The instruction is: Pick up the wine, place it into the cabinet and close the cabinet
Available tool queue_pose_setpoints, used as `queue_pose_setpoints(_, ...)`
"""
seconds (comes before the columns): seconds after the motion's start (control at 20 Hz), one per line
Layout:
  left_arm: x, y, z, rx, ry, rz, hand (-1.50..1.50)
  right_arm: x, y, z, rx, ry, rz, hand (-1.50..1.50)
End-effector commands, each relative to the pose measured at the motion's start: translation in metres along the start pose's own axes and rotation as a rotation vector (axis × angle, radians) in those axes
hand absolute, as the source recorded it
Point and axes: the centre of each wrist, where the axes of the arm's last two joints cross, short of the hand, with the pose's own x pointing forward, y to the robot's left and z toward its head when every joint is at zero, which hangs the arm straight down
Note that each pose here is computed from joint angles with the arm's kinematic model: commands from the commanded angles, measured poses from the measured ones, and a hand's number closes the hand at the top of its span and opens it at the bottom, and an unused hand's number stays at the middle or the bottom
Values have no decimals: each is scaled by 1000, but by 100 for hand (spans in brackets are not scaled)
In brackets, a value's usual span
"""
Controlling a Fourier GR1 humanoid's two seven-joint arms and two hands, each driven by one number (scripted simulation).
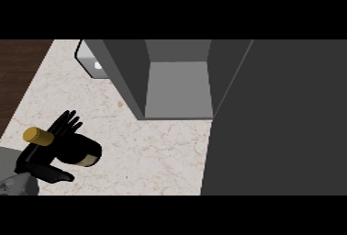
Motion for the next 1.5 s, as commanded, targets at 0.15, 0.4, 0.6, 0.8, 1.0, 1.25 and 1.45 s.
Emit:
queue_pose_setpoints(0.15, -19, -13, -11, -98, -60, 71, -150, 15, 5, 17, 12, -48, -17, -150)
queue_pose_setpoints(0.4, -20, -11, -7, -89, -79, 108, -150, 25, 5, 25, 19, -42, -16, -150)
queue_pose_setpoints(0.6, -20, -11, -15, -144, -89, 168, 150, 16, 1, 21, 39, -30, -27, -150)
queue_pose_setpoints(0.8, -8, -10, -17, -236, -85, 120, 150, 16, -2, 19, 27, -19, -12, -150)
queue_pose_setpoints(1.0, -12, -35, -32, -283, -107, 16, 150, 12, -3, 16, 7, -28, -19, -150)
queue_pose_setpoints(1.25, -23, -32, -18, 158, -196, -59, 150, 12, -2, 20, 2, -28, -16, -150)
queue_pose_setpoints(1.45, -37, -61, -10, 272, -246, -84, 150, 21, -8, 24, -11, -26, -23, -150)
